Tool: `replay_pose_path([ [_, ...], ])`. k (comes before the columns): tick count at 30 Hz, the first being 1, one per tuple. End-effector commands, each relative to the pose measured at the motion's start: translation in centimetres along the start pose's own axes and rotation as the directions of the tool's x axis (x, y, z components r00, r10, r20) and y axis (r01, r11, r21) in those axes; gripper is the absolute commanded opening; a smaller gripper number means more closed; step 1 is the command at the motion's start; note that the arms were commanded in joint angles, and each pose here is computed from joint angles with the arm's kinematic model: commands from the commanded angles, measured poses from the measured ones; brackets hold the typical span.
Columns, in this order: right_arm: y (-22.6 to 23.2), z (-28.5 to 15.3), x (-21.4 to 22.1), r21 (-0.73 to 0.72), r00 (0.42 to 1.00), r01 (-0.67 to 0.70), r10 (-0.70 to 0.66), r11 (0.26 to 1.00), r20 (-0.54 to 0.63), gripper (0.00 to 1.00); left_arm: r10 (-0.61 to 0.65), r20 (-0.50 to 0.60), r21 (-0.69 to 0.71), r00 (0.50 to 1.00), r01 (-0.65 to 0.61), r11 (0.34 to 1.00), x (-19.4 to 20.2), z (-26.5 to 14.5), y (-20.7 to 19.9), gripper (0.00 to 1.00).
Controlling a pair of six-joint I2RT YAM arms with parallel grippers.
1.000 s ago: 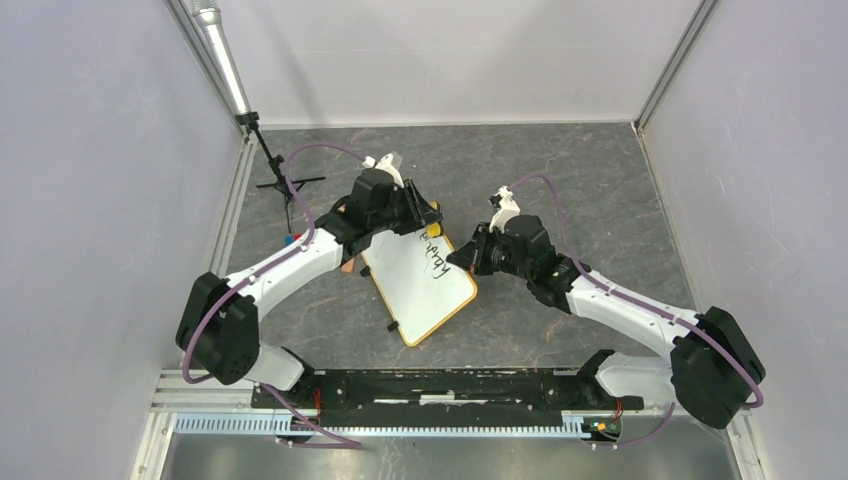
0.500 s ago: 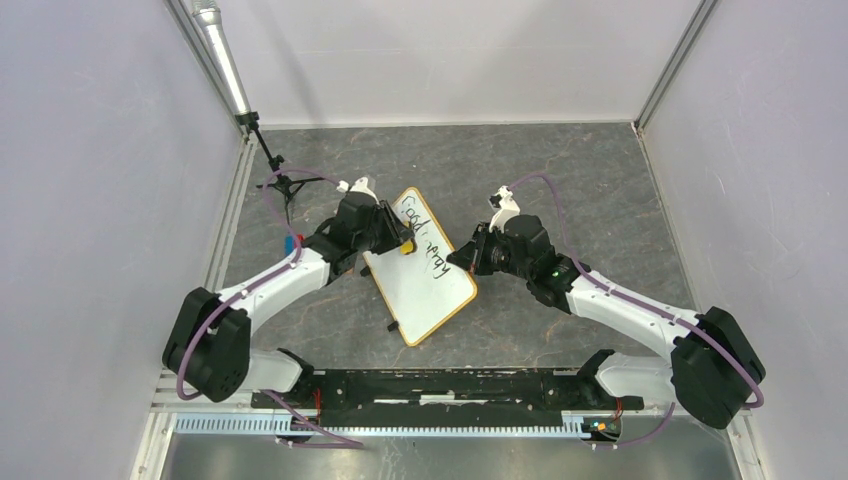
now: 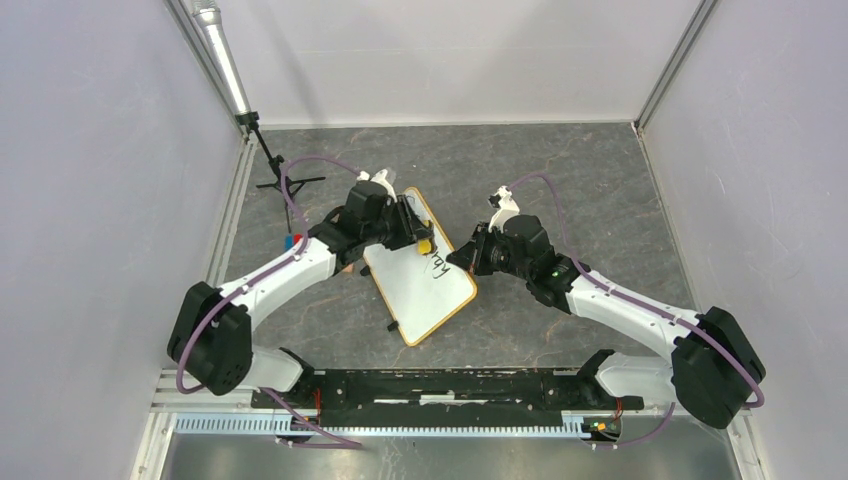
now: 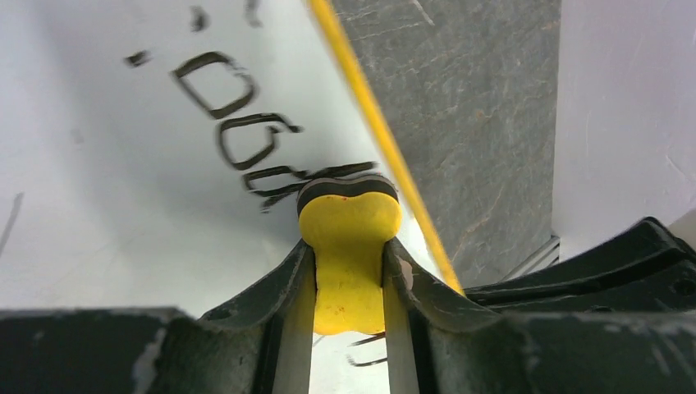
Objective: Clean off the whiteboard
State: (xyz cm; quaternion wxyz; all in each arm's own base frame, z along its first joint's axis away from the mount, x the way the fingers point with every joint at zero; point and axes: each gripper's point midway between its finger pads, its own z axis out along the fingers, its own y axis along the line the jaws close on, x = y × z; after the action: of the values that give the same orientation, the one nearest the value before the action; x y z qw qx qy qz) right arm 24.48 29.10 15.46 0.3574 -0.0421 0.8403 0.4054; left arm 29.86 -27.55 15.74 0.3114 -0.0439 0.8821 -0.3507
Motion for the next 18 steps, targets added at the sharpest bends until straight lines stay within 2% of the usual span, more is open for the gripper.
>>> replay_pose_path([
  [1, 2.6, 0.1, 1.1, -0.088, 0.997, 0.049, -0.054, 0.995, -0.052, 0.00, -0.032, -0.168, -0.094, 0.985, 0.016, 0.995, 4.6, 0.3, 5.5, 0.21],
  [7, 2.4, -0.1, 1.1, -0.084, 0.997, 0.054, -0.058, 0.995, -0.047, 0.00, -0.016, -0.199, -0.115, 0.980, -0.007, 0.993, 6.6, -0.4, 6.5, 0.20],
  [14, 2.5, 0.1, 1.3, -0.083, 0.997, 0.053, -0.057, 0.995, -0.050, 0.00, 0.111, -0.211, -0.030, 0.971, -0.120, 0.992, 9.1, -0.5, 0.4, 0.20],
  [18, 2.5, 0.0, 1.2, -0.079, 0.997, 0.054, -0.058, 0.995, -0.045, 0.00, 0.133, -0.223, 0.007, 0.966, -0.134, 0.991, 10.2, -0.4, -1.3, 0.20],
])
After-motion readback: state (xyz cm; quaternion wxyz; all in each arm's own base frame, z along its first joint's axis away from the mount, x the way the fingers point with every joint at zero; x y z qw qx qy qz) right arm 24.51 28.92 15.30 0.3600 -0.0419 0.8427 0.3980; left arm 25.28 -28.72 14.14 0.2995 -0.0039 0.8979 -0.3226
